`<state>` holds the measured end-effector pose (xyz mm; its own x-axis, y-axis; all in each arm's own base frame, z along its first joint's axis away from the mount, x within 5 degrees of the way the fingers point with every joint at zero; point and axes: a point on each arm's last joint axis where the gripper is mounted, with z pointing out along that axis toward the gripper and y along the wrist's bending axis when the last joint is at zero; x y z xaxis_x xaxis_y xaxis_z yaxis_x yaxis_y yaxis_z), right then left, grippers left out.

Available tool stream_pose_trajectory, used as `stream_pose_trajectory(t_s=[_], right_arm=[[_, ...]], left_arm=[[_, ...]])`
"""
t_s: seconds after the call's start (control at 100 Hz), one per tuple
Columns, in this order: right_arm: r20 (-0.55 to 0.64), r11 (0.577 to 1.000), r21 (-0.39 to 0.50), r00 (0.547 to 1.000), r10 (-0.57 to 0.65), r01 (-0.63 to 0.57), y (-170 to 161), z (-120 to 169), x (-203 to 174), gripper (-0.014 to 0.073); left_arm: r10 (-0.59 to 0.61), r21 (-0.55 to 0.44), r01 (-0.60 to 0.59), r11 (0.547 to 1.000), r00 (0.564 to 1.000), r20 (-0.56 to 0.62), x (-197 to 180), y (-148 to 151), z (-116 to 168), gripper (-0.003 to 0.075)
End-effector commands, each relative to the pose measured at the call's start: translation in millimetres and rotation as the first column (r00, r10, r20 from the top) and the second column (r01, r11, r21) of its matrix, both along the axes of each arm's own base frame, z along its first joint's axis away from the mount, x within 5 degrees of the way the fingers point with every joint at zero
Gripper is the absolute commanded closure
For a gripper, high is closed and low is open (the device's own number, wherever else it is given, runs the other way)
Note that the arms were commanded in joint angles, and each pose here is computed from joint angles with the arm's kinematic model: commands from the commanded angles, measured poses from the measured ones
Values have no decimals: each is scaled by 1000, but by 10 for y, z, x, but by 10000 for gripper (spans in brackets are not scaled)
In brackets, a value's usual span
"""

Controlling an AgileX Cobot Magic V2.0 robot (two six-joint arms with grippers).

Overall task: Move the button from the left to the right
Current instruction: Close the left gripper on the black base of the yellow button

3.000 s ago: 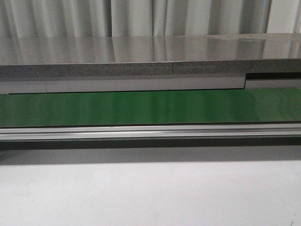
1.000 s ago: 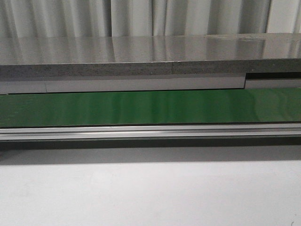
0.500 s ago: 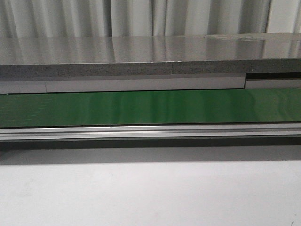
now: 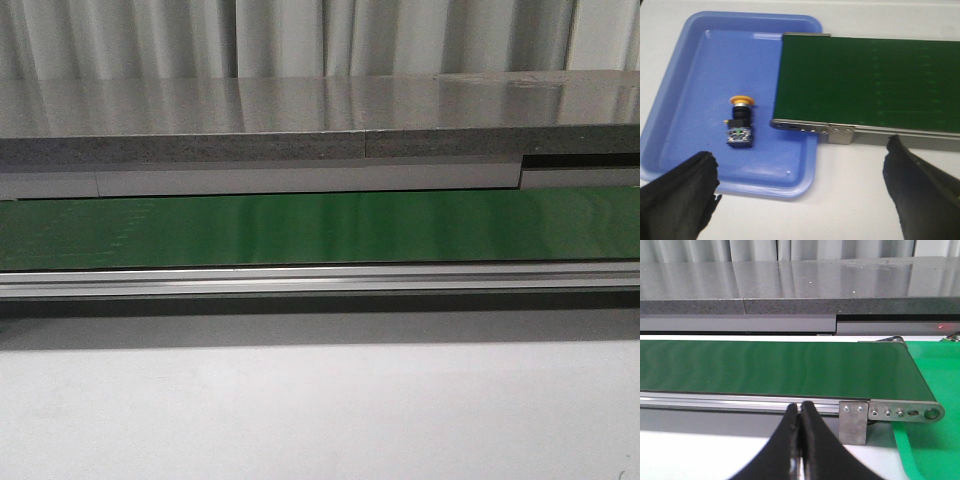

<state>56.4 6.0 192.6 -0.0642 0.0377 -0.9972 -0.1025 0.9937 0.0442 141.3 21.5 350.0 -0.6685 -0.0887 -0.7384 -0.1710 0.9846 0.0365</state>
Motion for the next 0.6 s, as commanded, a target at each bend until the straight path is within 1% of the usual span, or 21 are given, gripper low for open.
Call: stream_pose_trajectory(t_s=[0.0, 0.1, 0.28, 0.46, 0.59], right_arm=[[102, 1000, 11, 995, 0, -1, -1, 131, -5, 662], [102, 1000, 11, 995, 0, -1, -1, 131, -5, 662], [102, 1000, 11, 995, 0, -1, -1, 131, -5, 662], [102, 1000, 11, 995, 0, -1, -1, 131, -5, 662], [102, 1000, 11, 995, 0, -1, -1, 131, -5, 662]], left_arm=[[77, 13, -77, 997, 996, 39, 187, 145, 161, 69], [160, 6, -159, 987, 987, -17, 435, 352, 123, 69], [237, -6, -240, 971, 964, -123, 902, 688, -53, 69], [262, -14, -272, 962, 940, -217, 1341, 949, -290, 69], [258, -20, -275, 961, 921, -293, 1602, 1060, -494, 69]])
